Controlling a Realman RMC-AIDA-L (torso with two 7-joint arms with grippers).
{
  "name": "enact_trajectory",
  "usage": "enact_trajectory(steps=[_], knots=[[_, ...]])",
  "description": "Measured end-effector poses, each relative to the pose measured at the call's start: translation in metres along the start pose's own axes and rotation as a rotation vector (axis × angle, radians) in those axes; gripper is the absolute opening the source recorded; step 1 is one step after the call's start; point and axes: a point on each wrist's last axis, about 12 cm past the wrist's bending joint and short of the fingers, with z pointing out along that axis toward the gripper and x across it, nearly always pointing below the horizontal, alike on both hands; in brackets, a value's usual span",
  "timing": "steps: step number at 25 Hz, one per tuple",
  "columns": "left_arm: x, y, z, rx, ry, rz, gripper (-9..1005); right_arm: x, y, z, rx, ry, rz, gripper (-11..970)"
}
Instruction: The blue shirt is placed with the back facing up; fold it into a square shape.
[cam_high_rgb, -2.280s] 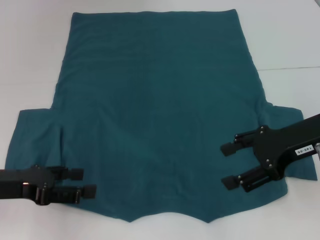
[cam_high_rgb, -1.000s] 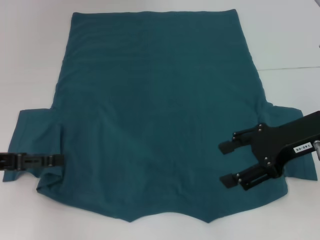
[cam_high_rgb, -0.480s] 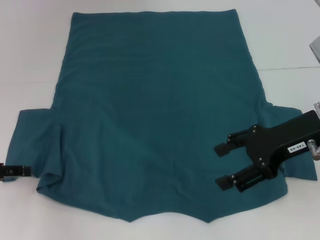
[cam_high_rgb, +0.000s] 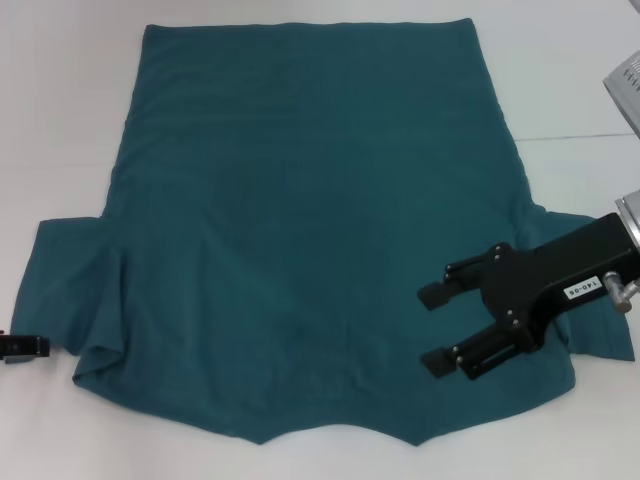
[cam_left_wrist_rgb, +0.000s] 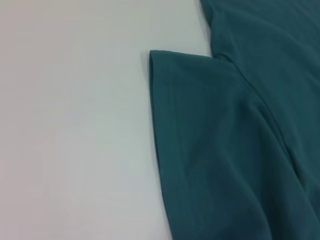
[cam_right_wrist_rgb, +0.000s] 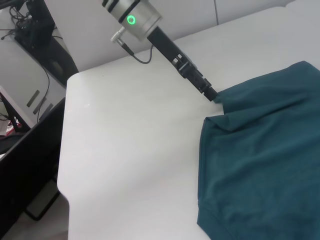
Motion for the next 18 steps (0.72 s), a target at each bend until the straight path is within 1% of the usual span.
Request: enact_trajectory(steps=[9, 18], knots=[[-0.0036, -0.0042, 0.0055, -0.004, -0.005, -0.003, 873, -0.0008, -0.0003, 0.0006, 0.001, 0.003, -0.005, 914], [-0.0054, -0.005, 0.0087, -0.016, -0.013, -0.003, 873, 0.0003, -0.0006, 0.0004, 0.006, 0.003, -0.008, 914]])
